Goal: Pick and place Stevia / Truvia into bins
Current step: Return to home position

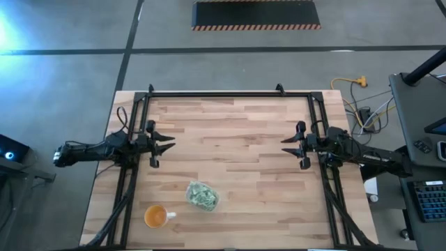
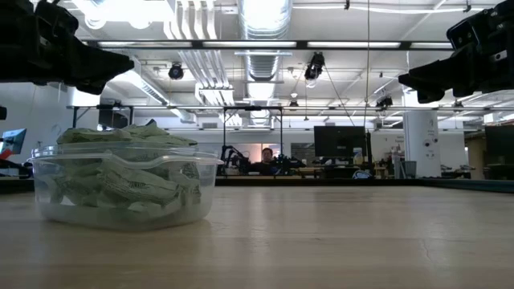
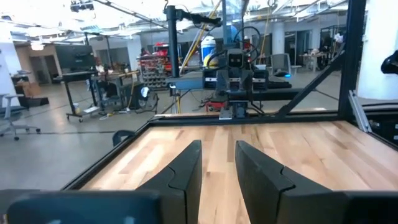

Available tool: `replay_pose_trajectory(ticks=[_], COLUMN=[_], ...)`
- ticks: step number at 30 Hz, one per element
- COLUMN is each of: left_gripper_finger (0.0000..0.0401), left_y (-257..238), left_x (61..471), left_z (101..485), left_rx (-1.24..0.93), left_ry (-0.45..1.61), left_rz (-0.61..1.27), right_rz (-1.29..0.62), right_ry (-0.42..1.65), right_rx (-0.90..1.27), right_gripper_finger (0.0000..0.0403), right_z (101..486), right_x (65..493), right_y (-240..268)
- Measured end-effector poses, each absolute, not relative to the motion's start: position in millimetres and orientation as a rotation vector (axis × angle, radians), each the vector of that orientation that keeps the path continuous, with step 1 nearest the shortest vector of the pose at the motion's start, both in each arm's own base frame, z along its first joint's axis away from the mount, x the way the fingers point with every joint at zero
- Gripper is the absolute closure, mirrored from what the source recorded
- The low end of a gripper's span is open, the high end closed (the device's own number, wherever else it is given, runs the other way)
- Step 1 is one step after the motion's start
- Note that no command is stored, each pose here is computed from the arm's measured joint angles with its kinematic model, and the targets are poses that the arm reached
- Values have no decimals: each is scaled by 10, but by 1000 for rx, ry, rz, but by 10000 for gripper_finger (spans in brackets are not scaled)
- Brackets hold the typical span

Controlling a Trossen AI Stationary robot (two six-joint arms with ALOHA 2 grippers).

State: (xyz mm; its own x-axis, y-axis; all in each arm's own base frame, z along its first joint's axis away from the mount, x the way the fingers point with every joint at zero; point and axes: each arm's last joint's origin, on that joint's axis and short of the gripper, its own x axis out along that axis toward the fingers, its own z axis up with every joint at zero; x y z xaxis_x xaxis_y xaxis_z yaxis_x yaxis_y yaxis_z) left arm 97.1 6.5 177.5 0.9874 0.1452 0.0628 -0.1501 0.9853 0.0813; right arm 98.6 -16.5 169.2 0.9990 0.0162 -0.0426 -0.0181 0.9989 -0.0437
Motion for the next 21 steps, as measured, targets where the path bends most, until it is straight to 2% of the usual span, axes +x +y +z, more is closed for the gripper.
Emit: replay_pose_trajectory(ticks=[21], left_gripper_finger=[320], left_y=[111], left_x=[1001], left_z=[1653], left_rx=[115], left_ry=[23], left_rz=[161], right_rz=[17], right_ry=[68], right_rx=[-64], right_gripper_finger=[275], right_z=[1658], right_x=[996], right_y=[-167])
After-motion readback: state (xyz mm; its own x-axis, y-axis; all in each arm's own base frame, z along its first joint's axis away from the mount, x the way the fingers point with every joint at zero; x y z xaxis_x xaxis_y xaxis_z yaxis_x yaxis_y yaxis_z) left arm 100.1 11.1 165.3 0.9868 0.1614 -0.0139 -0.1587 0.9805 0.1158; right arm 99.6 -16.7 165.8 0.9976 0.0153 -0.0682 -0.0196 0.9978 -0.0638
